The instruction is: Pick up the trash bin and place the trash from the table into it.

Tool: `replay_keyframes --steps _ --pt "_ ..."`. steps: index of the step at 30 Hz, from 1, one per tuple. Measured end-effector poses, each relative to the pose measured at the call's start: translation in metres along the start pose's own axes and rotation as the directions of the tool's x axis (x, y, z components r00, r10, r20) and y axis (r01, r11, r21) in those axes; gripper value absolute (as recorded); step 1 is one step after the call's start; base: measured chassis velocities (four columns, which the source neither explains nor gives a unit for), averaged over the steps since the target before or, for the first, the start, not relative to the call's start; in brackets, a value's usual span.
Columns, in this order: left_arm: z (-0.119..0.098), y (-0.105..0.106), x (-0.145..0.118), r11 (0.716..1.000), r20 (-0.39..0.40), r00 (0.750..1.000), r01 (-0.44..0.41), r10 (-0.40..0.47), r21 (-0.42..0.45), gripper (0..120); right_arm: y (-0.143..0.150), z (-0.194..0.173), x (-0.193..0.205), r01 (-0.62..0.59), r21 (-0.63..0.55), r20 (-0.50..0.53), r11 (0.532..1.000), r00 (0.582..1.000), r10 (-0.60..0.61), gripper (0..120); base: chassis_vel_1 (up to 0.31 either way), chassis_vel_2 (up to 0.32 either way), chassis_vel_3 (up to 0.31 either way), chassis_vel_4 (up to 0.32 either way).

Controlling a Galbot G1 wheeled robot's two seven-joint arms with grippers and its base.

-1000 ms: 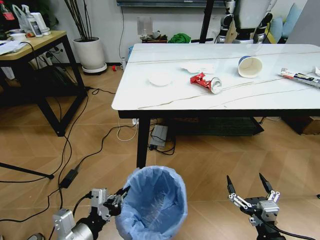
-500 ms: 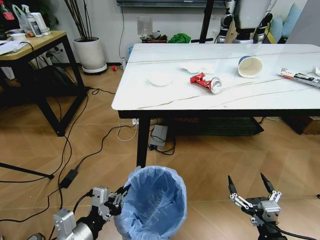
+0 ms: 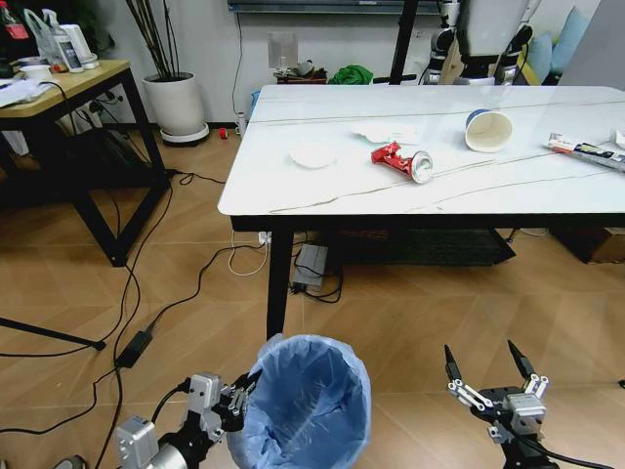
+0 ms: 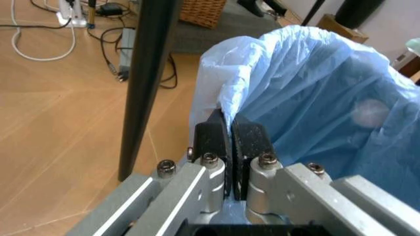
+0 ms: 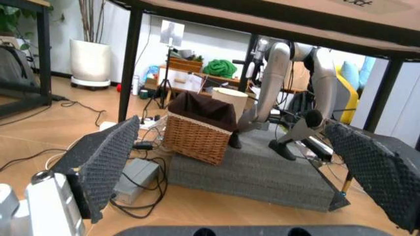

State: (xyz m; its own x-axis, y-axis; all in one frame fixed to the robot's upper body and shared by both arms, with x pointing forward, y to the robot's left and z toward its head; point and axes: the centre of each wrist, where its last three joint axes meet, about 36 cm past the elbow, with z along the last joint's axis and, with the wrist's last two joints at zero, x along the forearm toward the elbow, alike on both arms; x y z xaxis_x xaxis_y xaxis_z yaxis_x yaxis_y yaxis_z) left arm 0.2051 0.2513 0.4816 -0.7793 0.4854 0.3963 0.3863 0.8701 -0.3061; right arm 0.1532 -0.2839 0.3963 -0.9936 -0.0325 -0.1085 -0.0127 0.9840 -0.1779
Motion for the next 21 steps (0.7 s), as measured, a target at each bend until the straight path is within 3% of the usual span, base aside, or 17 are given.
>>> replay_keyframes --steps 9,21 --pt "0.0000 -0.0053 0.0033 0.997 -0.005 0.999 -0.031 0.031 0.066 0 0.0001 0.0018 -0.0004 0.000 0.001 -0.002 1.000 1.000 0.000 100 0.000 0.000 0.000 0.000" --pt "-0.0019 -0.0035 0.0015 0.995 0.010 0.999 -0.047 0.046 0.086 0 -0.0010 0.0041 -0.0020 -0.005 0.001 -0.009 1.000 1.000 0.005 100 0.000 0.000 0.000 0.000"
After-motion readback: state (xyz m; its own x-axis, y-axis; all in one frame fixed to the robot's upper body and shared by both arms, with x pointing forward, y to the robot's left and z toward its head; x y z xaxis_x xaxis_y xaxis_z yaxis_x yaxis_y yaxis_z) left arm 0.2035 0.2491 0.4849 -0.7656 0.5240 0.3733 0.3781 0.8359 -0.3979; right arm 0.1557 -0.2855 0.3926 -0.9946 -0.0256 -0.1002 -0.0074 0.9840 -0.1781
